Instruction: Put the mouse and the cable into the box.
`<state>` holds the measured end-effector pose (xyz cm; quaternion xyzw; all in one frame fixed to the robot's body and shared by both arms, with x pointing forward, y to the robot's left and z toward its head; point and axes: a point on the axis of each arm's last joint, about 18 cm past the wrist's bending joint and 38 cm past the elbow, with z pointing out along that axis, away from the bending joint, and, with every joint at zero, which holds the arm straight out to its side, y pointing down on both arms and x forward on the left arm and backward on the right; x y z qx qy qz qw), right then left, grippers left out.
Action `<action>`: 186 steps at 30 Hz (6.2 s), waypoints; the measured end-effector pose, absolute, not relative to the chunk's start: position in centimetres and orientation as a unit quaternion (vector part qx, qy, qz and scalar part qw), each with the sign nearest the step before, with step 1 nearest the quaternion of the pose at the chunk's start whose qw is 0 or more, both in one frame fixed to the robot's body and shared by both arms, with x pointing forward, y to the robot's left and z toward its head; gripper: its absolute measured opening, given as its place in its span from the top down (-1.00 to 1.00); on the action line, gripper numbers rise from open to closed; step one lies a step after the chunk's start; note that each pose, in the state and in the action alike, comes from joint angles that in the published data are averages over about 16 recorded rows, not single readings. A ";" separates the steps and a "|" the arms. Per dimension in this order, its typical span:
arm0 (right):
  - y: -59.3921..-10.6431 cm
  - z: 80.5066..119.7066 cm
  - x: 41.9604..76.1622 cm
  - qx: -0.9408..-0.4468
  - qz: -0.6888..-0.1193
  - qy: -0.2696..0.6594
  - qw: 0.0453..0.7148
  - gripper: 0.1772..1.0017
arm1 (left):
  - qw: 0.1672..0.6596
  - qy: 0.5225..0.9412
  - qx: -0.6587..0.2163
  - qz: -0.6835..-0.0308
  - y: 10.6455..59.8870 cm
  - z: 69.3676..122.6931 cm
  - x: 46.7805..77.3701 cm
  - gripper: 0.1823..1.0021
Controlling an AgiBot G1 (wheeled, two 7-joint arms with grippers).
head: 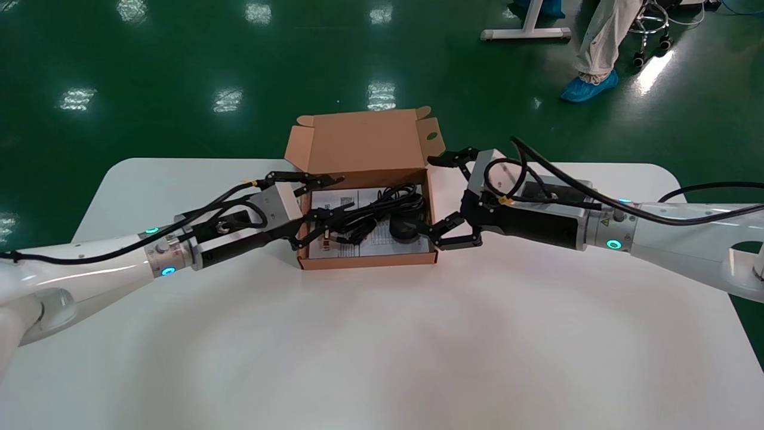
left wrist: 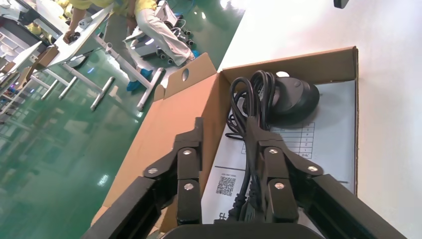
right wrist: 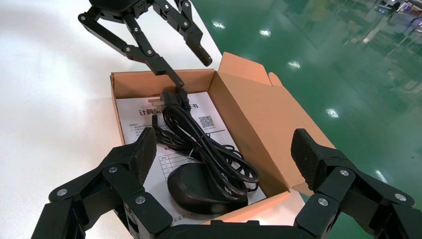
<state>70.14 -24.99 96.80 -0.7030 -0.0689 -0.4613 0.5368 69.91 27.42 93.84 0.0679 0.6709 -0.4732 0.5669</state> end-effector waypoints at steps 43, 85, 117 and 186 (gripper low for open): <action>-32.1 102.2 60.2 -0.604 -0.404 -0.046 0.685 -1.00 | 0.458 0.617 0.062 -0.636 31.4 99.5 59.3 -0.99; -30.0 99.1 47.1 -0.708 -0.240 -0.108 0.655 -1.00 | 0.236 0.709 0.106 -0.656 29.9 99.1 47.0 -1.00; -30.2 99.2 47.5 -0.705 -0.243 -0.102 0.658 -1.00 | 0.245 0.704 0.102 -0.659 30.0 99.2 47.6 -1.00; -30.2 99.2 47.5 -0.705 -0.244 -0.101 0.659 -1.00 | 0.246 0.704 0.101 -0.659 30.0 99.2 47.6 -1.00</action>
